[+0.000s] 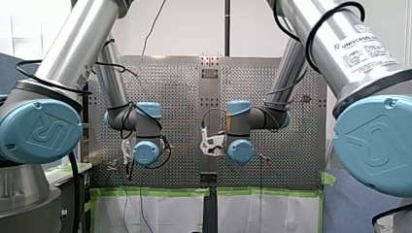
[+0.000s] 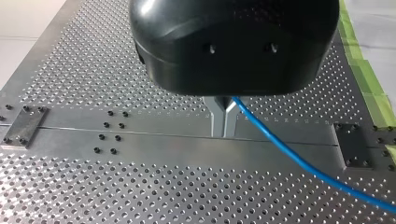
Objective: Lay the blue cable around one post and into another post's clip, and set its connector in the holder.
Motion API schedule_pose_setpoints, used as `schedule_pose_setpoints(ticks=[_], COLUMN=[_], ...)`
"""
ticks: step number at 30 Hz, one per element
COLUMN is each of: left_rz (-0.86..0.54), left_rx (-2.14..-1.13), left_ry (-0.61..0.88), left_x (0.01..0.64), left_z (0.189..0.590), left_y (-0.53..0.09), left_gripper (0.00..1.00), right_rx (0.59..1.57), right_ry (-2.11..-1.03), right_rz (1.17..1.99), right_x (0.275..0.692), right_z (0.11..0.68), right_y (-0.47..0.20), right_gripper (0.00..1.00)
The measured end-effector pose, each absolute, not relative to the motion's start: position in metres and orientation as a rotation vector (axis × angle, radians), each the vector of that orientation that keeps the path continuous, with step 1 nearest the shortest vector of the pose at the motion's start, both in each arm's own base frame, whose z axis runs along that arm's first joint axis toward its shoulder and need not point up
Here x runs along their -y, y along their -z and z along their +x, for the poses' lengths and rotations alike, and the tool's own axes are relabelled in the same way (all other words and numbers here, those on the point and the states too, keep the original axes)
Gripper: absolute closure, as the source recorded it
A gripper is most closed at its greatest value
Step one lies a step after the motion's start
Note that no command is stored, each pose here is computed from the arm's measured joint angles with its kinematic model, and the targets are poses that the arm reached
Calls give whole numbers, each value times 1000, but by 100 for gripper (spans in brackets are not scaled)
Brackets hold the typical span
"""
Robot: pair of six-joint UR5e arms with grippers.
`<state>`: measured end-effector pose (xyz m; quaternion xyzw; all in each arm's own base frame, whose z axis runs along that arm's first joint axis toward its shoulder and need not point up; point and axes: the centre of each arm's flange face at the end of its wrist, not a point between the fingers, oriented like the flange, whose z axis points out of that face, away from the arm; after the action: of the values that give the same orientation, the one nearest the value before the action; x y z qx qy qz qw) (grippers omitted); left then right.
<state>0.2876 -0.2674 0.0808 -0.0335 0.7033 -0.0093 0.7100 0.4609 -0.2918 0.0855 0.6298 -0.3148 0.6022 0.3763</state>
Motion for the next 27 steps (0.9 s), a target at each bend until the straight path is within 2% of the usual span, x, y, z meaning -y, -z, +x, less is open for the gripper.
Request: schedule_pose_setpoints(ticks=[8, 27], left_rz=[-74, -53], left_rx=[-1560, -1588], left_ry=[21, 30], left_x=[267, 264], left_z=[288, 278], left_y=[-81, -73], left_gripper=[100, 100], right_rx=[780, 778], right_ry=[-1547, -1549], right_rz=[1667, 1670], right_x=[271, 270], right_z=[473, 474], right_y=[-80, -80], right_gripper=[100, 100])
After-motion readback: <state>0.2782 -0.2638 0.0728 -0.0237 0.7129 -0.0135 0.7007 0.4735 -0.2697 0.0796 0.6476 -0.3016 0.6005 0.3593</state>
